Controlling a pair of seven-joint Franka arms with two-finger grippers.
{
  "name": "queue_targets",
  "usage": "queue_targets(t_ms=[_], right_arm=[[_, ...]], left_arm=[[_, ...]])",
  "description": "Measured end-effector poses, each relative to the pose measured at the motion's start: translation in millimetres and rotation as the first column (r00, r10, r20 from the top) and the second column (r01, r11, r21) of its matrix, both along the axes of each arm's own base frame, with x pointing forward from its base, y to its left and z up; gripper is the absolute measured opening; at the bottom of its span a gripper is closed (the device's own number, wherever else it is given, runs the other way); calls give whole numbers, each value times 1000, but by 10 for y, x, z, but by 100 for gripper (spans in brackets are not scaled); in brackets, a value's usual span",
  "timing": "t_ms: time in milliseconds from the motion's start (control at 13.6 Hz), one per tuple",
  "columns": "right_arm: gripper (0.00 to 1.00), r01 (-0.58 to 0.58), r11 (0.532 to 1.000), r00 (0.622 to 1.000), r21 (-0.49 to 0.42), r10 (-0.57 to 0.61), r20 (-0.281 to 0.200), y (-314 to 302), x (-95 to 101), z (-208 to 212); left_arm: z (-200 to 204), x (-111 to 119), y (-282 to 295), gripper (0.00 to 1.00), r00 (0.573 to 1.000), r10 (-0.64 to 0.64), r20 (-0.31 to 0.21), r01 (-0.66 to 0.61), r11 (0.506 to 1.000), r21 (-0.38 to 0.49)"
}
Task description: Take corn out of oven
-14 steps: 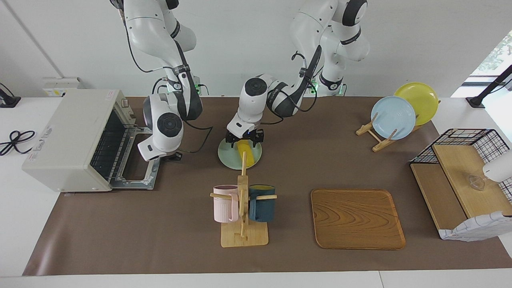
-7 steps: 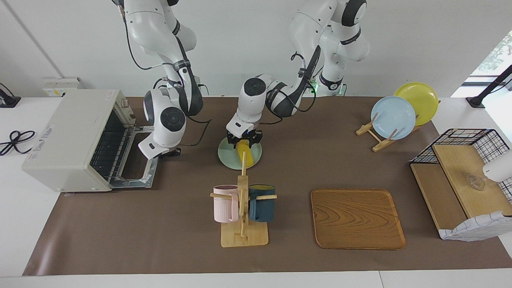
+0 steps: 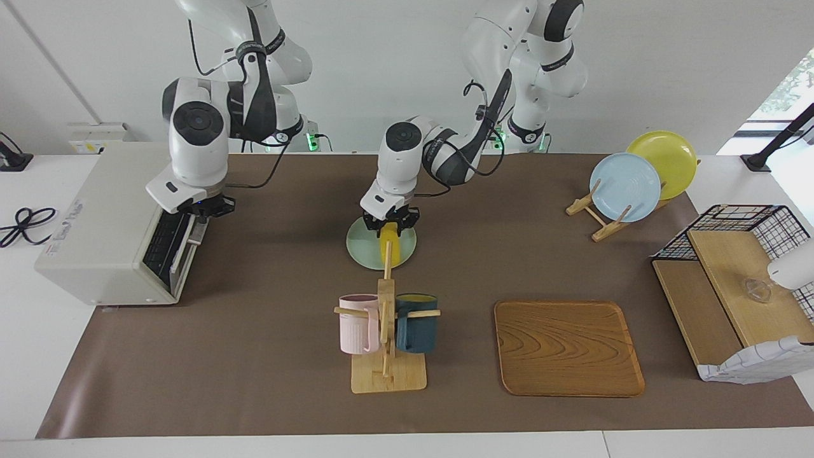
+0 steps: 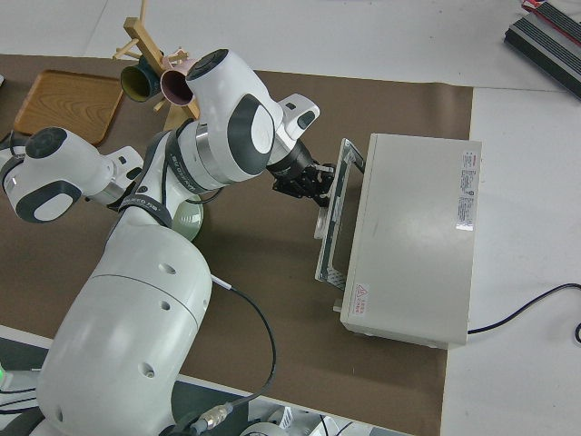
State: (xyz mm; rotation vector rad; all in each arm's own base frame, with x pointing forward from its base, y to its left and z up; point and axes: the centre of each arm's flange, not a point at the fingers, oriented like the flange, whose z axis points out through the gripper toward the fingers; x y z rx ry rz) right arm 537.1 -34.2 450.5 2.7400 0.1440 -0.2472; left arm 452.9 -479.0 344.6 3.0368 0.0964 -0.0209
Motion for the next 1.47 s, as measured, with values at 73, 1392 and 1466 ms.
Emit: queue_targets(t_ms=[73, 1392, 1466], right_arm=[[1, -5, 1000, 1000, -1, 5, -2, -99, -7, 37], [1, -8, 956, 998, 294, -8, 56, 291, -187, 1644], [1, -3, 956, 999, 294, -12, 50, 275, -171, 1616]], left_arm=[[190, 205, 206, 53, 1000, 18, 7, -18, 1000, 9], [72, 3005, 3688, 53, 999, -18, 47, 18, 1000, 0], [51, 3021, 3736, 53, 999, -13, 52, 13, 1000, -7]])
